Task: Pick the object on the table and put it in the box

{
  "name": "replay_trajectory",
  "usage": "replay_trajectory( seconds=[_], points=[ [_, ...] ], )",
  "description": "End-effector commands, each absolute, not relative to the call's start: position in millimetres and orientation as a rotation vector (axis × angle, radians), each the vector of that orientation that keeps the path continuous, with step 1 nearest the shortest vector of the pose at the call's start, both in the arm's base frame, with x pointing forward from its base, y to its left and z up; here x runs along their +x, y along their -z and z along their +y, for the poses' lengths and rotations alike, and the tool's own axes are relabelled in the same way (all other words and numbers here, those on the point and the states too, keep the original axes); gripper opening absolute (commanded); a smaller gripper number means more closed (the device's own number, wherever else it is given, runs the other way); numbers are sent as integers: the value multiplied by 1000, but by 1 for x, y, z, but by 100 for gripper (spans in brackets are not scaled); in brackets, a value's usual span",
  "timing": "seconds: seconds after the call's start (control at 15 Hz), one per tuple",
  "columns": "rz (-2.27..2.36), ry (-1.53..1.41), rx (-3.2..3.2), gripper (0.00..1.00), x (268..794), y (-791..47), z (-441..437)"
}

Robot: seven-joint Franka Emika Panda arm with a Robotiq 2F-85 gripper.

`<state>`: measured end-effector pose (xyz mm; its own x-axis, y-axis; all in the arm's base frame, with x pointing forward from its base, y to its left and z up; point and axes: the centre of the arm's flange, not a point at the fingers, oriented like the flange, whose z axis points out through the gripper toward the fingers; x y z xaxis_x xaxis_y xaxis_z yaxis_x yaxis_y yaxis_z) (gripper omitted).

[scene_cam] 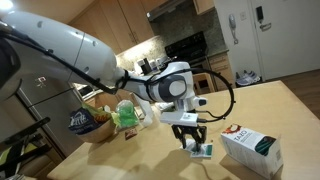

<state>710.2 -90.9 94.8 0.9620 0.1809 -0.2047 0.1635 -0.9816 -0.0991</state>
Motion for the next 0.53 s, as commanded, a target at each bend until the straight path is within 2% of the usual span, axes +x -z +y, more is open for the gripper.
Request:
replay_trajectory(
  seconds=[0.0,0.27,0.47],
  points=[
    [-251,-328,-3021,30,723,-93,-86],
    [-257,-321,-3015,1,728,-92,-86],
    [-255,-318,-3016,0,729,-90,-87]
  ],
)
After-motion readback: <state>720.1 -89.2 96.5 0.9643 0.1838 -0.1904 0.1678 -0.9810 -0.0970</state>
